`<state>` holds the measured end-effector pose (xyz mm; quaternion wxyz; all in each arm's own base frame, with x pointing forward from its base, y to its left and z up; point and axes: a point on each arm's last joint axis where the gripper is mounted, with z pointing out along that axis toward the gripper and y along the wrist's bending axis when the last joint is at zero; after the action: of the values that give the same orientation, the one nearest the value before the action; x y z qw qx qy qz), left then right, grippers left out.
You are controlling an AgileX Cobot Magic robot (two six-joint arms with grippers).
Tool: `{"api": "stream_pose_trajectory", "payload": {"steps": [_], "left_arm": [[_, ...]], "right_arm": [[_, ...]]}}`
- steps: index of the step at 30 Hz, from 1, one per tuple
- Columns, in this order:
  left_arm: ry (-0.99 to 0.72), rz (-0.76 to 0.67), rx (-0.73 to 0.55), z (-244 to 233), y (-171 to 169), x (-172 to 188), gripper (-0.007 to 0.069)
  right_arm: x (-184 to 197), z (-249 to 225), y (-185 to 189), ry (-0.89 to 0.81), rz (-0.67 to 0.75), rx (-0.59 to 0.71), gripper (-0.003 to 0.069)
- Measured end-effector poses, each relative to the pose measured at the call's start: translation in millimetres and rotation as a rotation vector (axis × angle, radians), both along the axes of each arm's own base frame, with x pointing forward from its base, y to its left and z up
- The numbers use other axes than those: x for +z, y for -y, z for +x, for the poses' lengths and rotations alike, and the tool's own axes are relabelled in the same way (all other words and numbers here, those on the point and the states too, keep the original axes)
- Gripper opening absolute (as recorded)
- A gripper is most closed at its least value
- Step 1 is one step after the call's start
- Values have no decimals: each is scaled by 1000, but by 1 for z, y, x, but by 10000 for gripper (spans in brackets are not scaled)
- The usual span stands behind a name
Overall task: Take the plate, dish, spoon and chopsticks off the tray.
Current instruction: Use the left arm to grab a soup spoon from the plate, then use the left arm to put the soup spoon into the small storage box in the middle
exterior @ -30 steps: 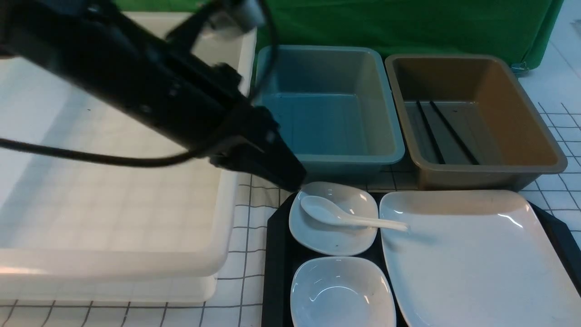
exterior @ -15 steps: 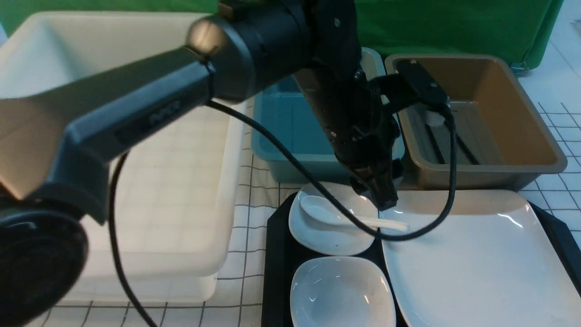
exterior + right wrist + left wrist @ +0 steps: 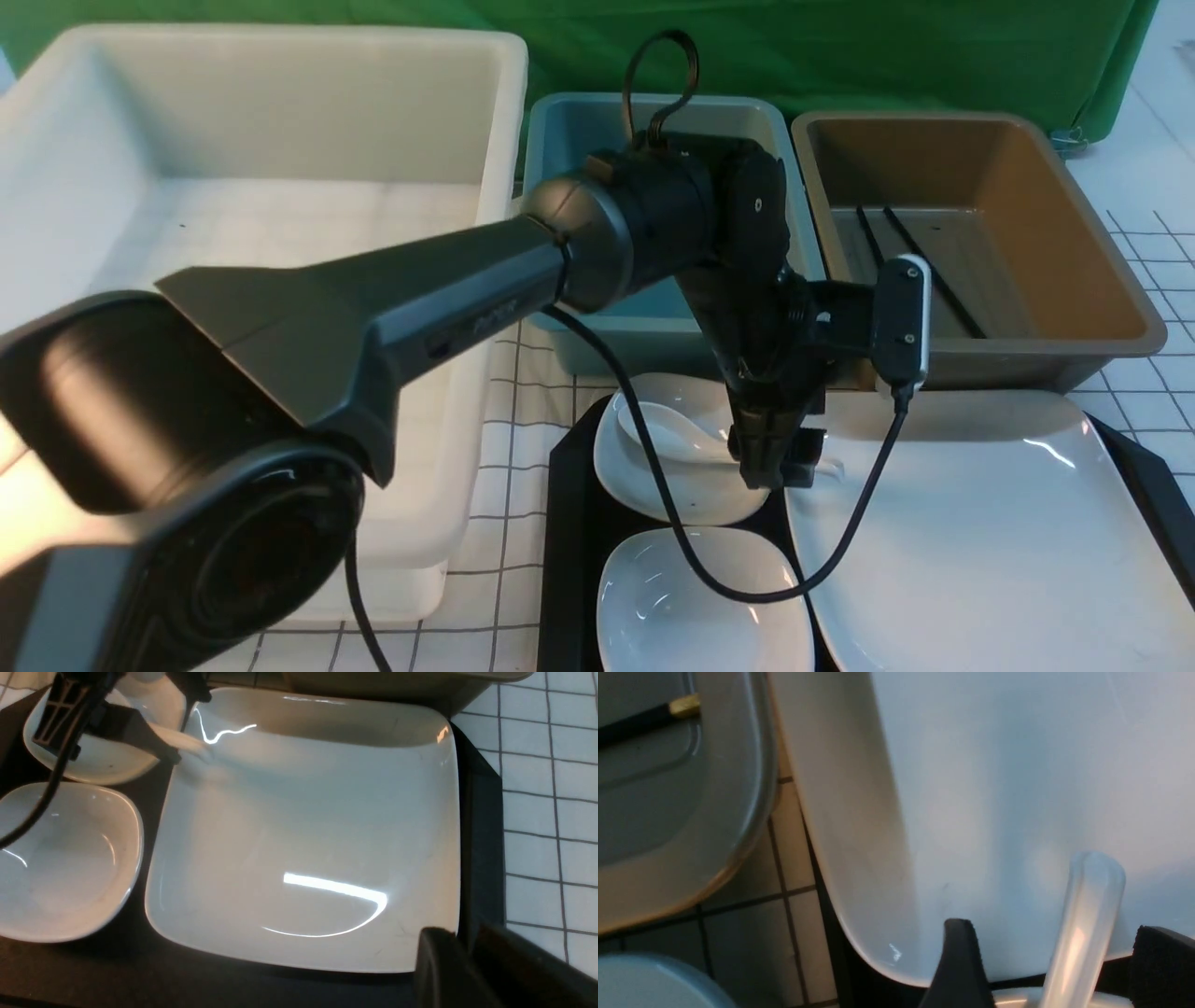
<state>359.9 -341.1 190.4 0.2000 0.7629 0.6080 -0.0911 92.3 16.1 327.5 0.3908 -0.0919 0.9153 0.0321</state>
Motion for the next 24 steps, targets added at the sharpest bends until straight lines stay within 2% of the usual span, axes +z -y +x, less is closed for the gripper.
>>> {"api": "stream_pose_trajectory", "payload": {"steps": [7,10,14,16,19,23,24], "left_arm": [[-24,4,-13,0,2,-12,376],[-38,-5,-9,0,3,-14,297],[-46,-39,28,1,6,-8,89],[-40,-61,59,2,7,1,80],[-18,-121,120,4,9,29,80],[111,-274,207,4,3,111,80],[128,-286,212,4,2,118,80]], "right_arm": [[0,0,0,0,0,0,125],[0,0,0,0,0,0,125],[0,0,0,0,0,0,127],[0,0,0,0,0,0,130],[0,0,0,0,0,0,137],[0,0,0,0,0,0,144],[0,0,0,0,0,0,144]]}}
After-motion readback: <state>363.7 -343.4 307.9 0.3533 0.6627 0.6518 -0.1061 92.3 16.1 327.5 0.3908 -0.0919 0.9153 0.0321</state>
